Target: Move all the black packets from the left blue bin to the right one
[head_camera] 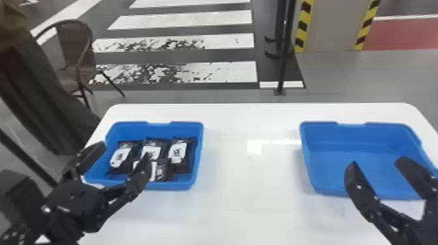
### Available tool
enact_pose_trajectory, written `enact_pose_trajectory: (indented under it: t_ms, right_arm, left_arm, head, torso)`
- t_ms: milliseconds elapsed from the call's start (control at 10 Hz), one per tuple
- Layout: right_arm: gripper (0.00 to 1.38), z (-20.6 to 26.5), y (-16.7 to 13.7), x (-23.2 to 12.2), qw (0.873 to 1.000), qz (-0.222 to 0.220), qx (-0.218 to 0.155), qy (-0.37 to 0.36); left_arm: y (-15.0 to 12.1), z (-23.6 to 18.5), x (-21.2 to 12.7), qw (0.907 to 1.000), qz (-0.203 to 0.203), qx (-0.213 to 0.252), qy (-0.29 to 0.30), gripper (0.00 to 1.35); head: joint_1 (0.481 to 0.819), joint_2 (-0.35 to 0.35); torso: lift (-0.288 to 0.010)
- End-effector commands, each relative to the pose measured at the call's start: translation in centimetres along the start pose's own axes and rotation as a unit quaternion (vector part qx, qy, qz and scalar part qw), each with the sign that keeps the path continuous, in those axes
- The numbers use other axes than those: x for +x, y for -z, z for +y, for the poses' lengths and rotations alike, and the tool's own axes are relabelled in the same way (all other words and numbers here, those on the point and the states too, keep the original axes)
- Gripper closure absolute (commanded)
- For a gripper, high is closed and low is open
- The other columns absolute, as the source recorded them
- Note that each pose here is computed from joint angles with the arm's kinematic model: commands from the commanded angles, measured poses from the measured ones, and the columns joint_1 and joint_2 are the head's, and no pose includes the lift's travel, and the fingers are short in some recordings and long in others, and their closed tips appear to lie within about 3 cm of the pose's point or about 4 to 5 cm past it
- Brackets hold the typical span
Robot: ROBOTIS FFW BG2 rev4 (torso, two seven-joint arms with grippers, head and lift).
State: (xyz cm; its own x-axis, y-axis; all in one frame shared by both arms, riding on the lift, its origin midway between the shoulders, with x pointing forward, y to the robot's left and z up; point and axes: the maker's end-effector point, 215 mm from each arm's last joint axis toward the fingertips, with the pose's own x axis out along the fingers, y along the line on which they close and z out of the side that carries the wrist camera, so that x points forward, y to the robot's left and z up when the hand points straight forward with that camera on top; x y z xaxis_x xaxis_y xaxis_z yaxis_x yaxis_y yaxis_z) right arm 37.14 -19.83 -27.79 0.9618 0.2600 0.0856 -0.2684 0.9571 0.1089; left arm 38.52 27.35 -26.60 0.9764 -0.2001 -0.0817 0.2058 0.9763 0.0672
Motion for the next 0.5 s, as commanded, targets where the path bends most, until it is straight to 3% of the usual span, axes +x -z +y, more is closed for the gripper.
enact_pose_trajectory:
  t_ms: [0,400]
  right_arm:
    - [0.23,0.00,0.03,0.00,1.000,0.001,0.001,0.000]
    - [0.23,-0.03,0.15,-0.02,1.000,0.001,0.002,0.000]
  left_arm:
    - [-0.01,-0.01,0.01,1.0000,0.000,0.000,0.001,0.14]
    - [0.06,-0.01,0.01,1.0000,0.001,-0.001,0.001,0.14]
  head:
    - [0.695,0.114]
    - [0.695,0.114]
  torso:
    - [-0.140]
    - [-0.140]
